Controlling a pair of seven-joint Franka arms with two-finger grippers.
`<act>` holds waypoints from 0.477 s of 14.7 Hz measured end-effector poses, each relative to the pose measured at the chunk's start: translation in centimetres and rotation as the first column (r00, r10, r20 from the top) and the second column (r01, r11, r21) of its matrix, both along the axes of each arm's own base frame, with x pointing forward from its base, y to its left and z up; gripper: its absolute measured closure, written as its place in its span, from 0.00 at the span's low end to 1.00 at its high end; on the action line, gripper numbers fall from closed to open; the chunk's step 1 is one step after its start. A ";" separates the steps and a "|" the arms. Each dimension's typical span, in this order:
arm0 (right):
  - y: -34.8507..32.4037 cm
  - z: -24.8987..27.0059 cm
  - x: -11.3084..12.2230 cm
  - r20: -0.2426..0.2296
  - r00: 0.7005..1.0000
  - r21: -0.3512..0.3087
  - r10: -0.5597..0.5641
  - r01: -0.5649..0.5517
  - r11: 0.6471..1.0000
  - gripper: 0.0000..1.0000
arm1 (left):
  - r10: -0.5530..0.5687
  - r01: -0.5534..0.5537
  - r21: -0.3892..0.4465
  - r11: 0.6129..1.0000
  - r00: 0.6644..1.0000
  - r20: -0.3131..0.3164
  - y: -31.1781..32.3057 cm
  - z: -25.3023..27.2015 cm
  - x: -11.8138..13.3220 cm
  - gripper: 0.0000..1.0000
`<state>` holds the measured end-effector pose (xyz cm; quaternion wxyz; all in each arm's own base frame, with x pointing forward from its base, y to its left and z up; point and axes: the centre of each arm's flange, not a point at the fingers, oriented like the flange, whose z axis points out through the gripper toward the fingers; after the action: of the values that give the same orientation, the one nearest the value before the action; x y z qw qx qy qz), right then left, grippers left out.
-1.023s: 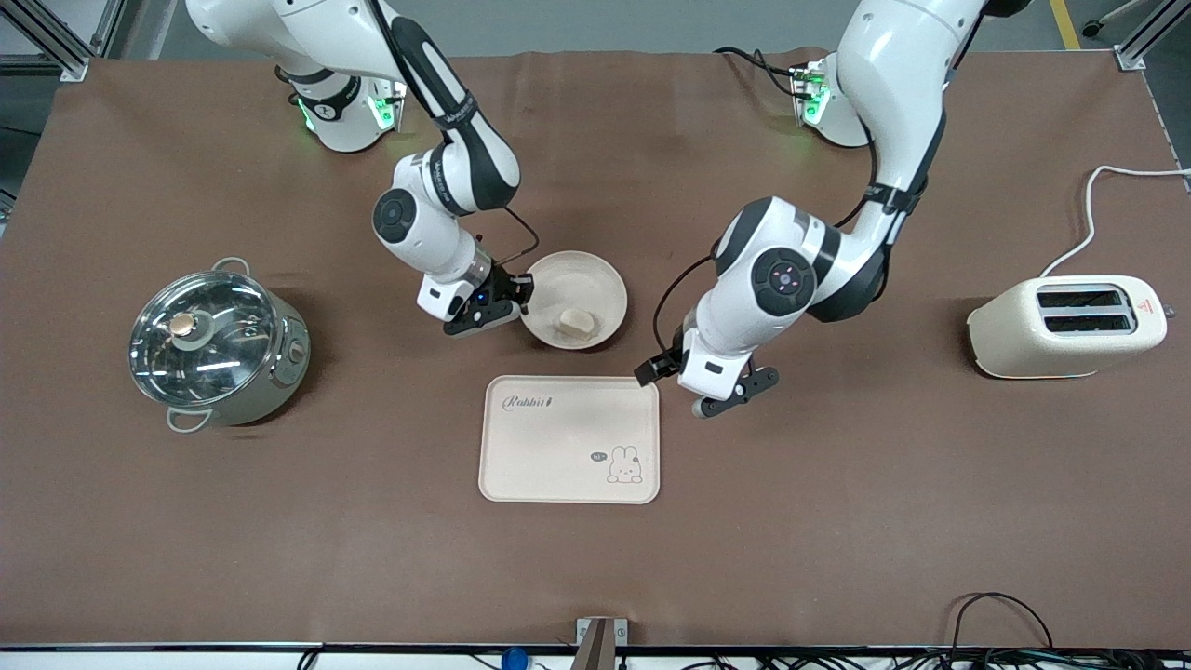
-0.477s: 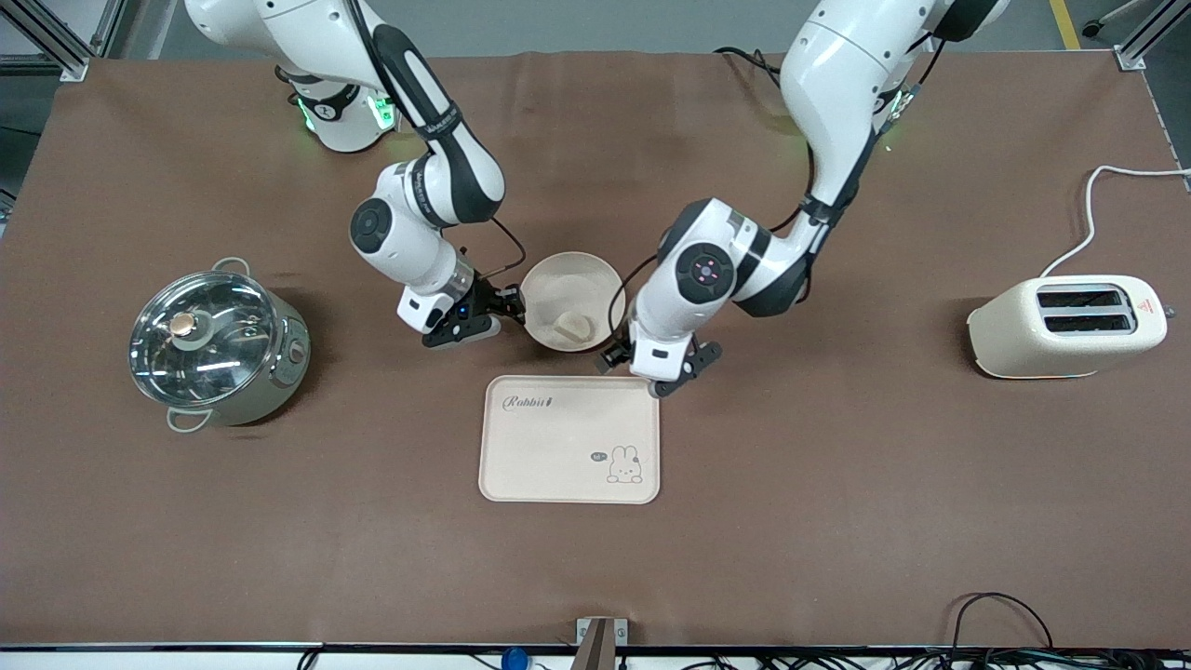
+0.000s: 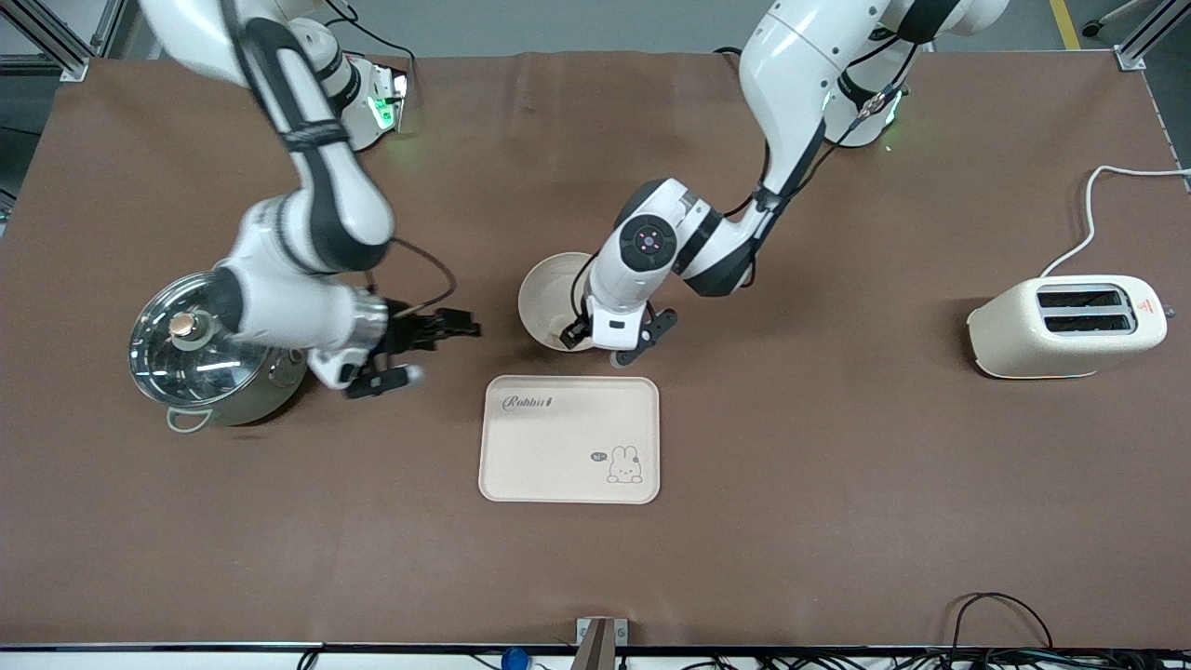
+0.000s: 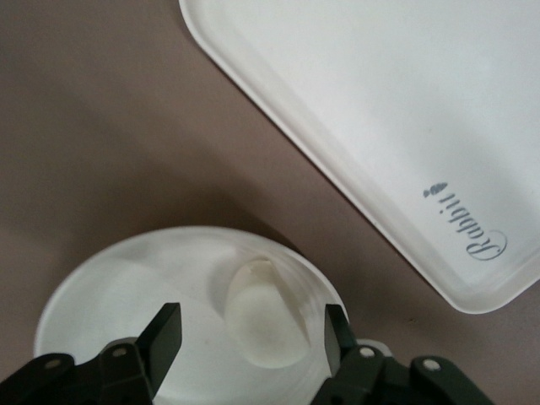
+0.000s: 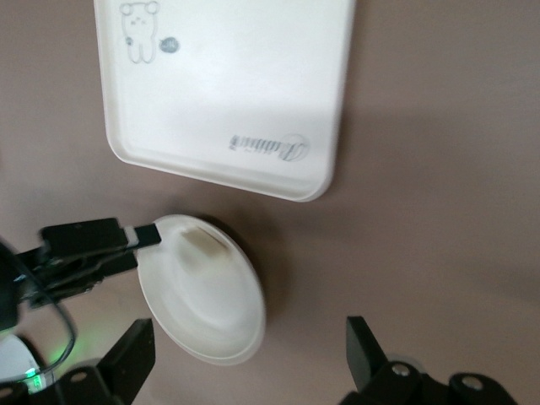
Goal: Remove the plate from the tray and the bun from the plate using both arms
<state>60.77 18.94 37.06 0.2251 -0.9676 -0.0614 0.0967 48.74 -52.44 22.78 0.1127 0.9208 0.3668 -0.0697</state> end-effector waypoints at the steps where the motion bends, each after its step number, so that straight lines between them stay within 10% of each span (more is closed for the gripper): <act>1: -2.3 2.7 1.2 -0.003 1.000 -0.019 0.004 -0.004 1.000 0.00 | 0.005 -0.005 -0.007 1.000 1.000 0.008 -0.5 -0.7 -0.4 0.26; 7: -12.3 13.4 3.1 -0.013 0.995 -0.258 -0.101 0.094 0.961 0.00 | 0.021 -0.020 -0.036 0.999 0.999 0.044 -1.9 -3.9 -1.5 0.32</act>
<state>63.89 6.59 50.45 0.1028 -0.9891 0.0022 0.1050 47.22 -54.36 18.83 0.1379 0.9162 0.3723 -0.0546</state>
